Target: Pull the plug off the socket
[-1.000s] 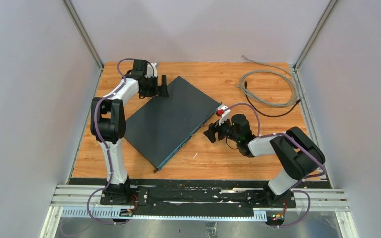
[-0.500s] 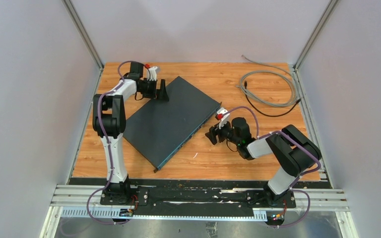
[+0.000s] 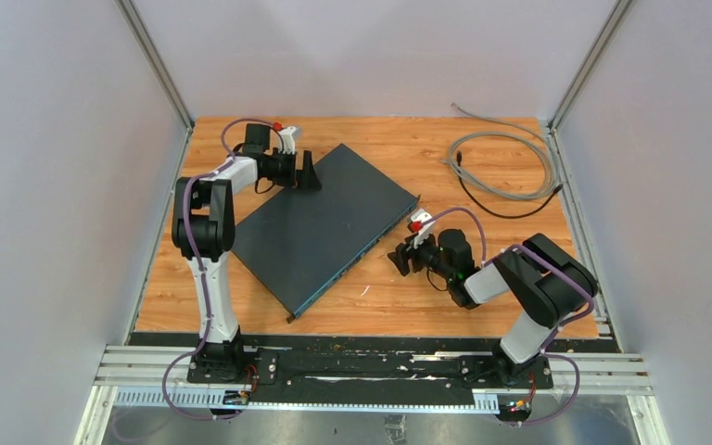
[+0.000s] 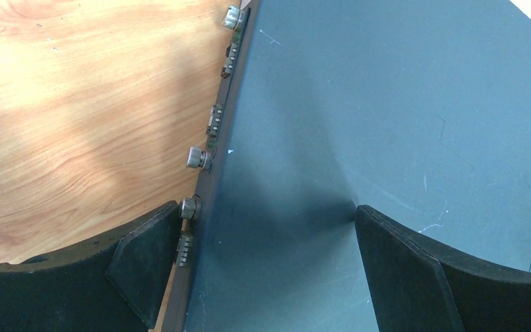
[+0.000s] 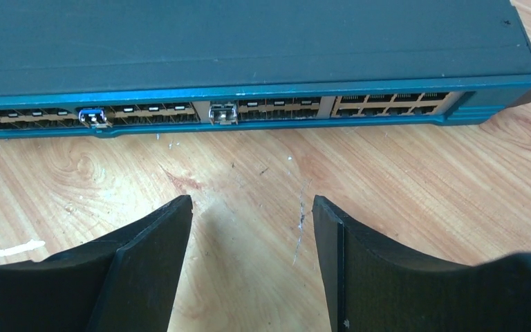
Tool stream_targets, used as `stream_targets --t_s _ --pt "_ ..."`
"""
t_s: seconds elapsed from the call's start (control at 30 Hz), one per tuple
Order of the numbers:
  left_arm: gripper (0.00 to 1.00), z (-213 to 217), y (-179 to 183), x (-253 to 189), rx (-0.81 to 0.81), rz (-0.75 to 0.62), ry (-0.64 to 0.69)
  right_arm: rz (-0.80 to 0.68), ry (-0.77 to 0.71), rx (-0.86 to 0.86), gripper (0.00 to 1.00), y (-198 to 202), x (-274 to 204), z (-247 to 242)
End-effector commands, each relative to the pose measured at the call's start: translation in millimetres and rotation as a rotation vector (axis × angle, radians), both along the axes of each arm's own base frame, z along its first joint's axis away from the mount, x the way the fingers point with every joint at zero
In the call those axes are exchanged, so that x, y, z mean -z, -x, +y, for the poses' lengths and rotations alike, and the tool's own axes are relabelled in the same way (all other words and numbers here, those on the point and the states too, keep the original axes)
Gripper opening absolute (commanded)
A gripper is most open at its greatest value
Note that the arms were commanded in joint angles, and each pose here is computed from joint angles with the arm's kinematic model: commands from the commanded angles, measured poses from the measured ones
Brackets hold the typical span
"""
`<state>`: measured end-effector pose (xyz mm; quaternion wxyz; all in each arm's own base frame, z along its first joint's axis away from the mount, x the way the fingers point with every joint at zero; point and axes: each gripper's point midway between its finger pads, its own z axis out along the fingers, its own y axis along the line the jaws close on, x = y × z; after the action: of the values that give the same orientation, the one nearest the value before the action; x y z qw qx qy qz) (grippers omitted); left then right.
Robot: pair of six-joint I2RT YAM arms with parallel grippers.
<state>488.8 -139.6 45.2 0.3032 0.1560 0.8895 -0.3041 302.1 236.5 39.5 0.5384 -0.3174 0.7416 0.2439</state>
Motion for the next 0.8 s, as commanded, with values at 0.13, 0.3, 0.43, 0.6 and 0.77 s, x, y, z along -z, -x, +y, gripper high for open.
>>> stream_targets --t_s 0.13,0.3,0.43,0.6,0.77 --pt "0.96 -12.7 58.3 51.2 -0.08 0.299 -0.061 -0.059 -0.051 -0.014 0.67 4.1 -6.2 5.9" --pt "0.96 -4.9 55.6 54.6 -0.123 0.299 -0.102 -0.078 -0.115 0.002 0.67 0.7 -17.3 15.4" --pt "0.97 -3.5 55.1 54.1 -0.128 0.298 -0.11 -0.091 -0.115 0.018 0.66 -6.0 -19.1 22.7" --pt "0.97 -2.4 56.0 55.4 -0.127 0.299 -0.117 -0.108 -0.115 0.041 0.63 -13.4 -20.5 24.3" --pt "0.97 -2.4 55.4 55.6 -0.128 0.3 -0.117 -0.112 -0.123 0.043 0.59 -17.7 -21.9 27.7"
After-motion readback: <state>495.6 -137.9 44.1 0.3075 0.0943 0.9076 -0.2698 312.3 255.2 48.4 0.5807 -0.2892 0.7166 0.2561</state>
